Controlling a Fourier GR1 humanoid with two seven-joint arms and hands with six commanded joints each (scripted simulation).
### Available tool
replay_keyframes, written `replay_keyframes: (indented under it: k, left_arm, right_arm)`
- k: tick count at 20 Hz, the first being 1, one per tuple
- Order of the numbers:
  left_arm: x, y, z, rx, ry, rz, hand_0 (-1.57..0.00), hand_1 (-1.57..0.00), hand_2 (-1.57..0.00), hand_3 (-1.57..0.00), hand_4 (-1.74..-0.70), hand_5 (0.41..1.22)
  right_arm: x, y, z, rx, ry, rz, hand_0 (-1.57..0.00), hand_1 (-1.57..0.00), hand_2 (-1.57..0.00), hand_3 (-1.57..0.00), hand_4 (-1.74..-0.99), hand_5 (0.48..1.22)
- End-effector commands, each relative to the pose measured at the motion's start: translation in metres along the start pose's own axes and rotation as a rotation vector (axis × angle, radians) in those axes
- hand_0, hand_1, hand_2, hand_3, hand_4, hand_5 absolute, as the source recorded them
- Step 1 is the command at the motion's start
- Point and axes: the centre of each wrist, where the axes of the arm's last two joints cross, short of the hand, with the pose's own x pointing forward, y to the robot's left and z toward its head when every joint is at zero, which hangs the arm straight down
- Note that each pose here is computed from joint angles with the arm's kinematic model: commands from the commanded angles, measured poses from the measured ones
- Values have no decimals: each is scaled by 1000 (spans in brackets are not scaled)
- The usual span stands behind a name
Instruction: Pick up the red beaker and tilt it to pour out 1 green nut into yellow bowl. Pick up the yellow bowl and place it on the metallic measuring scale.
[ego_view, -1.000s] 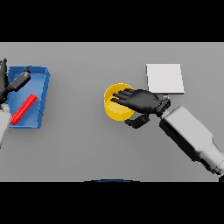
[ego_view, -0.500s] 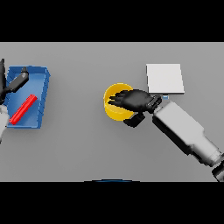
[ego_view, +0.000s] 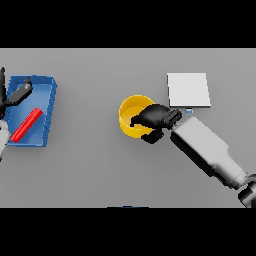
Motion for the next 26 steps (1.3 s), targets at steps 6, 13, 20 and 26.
replay_keyframes:
  k: [6,13,20,26]
  left_arm:
    - [0,-1,2,7,3,-10,1,1,1,1,-751,698]
    - [-2,1,-1,10,1,-27,1,1,1,1,-733,686]
    - [5,4,-1,8,-8,-18,1,1,1,1,-735,690]
    - [6,8,-2,23,-21,-24,1,1,1,1,-736,697]
  right_arm:
    - [-1,-3,3,36,-35,-29,-1275,-1270,-1176,-1007,-1623,1141]
    - [-2,-3,7,13,-59,-45,-1509,-1508,-1288,-1389,-1716,1204]
    - [-5,-28,33,-32,-30,-24,-1558,-1558,-1404,-1266,-1736,1217]
    - [-14,-49,55,-116,37,-21,-1568,-1568,-1436,-1266,-1740,1220]
